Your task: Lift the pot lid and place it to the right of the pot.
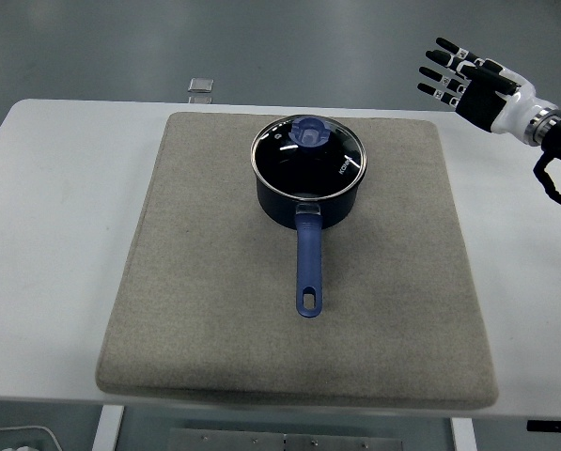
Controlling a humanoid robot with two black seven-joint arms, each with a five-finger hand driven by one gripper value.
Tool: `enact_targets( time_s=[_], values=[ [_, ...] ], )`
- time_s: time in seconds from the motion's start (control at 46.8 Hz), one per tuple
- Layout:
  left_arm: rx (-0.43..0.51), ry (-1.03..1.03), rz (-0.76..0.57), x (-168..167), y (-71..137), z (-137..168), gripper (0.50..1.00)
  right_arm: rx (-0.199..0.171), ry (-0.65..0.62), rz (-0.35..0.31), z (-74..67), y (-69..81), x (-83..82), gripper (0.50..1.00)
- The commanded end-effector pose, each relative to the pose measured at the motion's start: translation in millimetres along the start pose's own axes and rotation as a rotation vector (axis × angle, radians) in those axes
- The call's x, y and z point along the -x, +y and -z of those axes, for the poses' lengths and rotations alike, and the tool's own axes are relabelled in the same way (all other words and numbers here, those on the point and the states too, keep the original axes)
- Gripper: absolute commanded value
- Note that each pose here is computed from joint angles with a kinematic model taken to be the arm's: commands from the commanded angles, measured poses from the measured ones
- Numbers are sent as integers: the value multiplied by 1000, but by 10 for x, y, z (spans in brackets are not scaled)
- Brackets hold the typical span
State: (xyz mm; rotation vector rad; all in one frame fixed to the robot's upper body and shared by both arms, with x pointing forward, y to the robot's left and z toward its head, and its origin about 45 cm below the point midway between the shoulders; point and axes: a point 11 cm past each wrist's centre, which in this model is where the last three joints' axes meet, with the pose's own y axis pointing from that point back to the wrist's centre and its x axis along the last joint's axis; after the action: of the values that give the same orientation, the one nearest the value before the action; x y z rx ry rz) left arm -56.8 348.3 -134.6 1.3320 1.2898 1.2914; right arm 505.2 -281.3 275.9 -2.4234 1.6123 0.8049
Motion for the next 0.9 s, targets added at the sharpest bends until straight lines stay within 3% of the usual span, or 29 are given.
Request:
enact_targets(
  time_s=[0.0,0.684,0.876],
  values=[
    [0,0,0,1,0,0,1000,-1,3,-2,11,9,-14,930],
    [0,0,0,1,0,0,1000,32,121,26,-13,-16,56,930],
    [0,0,0,1,0,0,1000,45,207,35,45,-45,128,930]
  ],
)
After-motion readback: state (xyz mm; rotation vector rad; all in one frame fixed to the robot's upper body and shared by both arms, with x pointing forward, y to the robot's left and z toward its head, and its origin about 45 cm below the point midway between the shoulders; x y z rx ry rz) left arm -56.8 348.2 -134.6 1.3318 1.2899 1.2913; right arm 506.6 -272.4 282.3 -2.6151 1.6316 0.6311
